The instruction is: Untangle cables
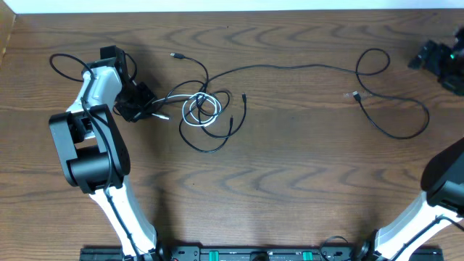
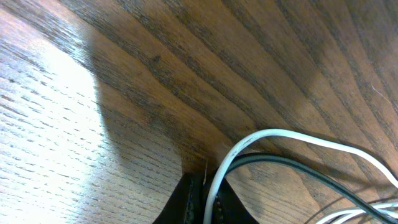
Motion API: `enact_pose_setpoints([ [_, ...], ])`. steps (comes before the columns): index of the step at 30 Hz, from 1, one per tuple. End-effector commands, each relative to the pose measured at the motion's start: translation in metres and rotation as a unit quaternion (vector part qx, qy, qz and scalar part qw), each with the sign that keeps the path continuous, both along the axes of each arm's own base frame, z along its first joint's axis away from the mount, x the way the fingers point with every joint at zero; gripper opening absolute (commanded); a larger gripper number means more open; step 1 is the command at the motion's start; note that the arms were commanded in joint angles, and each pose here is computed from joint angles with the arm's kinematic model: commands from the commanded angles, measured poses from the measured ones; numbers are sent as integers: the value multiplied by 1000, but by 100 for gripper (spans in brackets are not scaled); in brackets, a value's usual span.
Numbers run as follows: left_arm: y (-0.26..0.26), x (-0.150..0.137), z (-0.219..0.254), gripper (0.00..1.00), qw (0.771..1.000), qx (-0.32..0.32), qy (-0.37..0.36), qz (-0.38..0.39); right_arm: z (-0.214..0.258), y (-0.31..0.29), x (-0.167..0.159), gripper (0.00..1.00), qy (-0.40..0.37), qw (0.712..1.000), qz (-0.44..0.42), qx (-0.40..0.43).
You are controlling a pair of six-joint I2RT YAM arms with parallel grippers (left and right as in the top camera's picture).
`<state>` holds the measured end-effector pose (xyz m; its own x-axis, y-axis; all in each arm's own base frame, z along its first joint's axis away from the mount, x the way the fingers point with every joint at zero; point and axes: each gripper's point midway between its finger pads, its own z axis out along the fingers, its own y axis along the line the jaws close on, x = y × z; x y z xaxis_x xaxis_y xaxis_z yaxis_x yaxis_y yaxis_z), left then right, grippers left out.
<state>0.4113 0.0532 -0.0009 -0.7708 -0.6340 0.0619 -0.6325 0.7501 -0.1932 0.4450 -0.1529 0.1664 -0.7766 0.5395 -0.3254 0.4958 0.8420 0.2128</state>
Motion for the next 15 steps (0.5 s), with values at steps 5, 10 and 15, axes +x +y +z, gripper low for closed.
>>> enact_pose_setpoints([
  [5,8,-13,-21,8,999,17,32,5,-1,106,30,99,-21,990,137,-4],
  [10,8,-12,-21,8,999,17,31,5,-14,189,60,99,-79,972,222,-15],
  [15,8,-12,-21,8,999,17,31,5,-37,277,77,88,-156,919,358,-52],
])
